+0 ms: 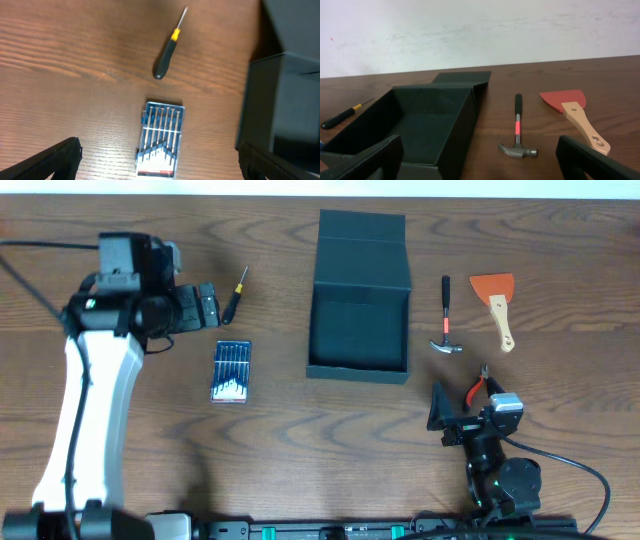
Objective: Pack container
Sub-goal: 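Move the left gripper over the blue screwdriver case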
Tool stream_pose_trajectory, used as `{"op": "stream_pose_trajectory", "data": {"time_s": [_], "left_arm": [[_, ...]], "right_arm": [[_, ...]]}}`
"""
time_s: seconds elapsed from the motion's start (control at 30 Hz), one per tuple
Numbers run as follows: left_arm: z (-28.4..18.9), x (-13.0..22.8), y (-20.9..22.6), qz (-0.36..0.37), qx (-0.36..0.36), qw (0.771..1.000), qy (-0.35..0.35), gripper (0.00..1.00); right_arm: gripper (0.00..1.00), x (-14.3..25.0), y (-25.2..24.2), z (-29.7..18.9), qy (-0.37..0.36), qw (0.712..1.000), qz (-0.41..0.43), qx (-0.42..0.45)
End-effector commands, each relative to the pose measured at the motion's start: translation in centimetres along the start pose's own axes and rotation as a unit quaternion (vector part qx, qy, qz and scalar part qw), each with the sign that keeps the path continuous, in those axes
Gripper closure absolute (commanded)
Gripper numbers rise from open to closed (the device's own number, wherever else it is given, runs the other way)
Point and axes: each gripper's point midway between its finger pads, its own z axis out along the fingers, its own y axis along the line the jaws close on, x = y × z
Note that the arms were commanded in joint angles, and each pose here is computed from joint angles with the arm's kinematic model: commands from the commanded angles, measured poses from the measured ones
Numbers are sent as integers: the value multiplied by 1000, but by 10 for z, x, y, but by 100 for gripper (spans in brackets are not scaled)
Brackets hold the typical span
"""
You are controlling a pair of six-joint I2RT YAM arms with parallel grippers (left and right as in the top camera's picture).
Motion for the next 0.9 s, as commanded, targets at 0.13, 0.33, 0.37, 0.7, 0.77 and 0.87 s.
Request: {"op": "stream_pose_trajectory", "data": {"time_s": [0.13,0.33,0.37,0.7,0.77,0.87], "left_arm": [[33,18,6,-5,-7,997,70,1],[56,41,4,40,-4,992,116,1],[60,46,1,55,-1,991,124,1],[92,76,-15,93,-25,987,131,2],[95,83,-8,91,-42,985,137,1],[100,93,4,83,-67,984,144,2]], "right_arm": [[1,1,-1,0,0,1000,-7,2],[1,1,-1,0,0,1000,-7,2],[1,1,-1,0,0,1000,-7,2],[1,0,-1,0,0,1000,-7,2],[1,1,-1,0,0,1000,-7,2],[1,0,-1,0,-1,1000,-7,2]]}}
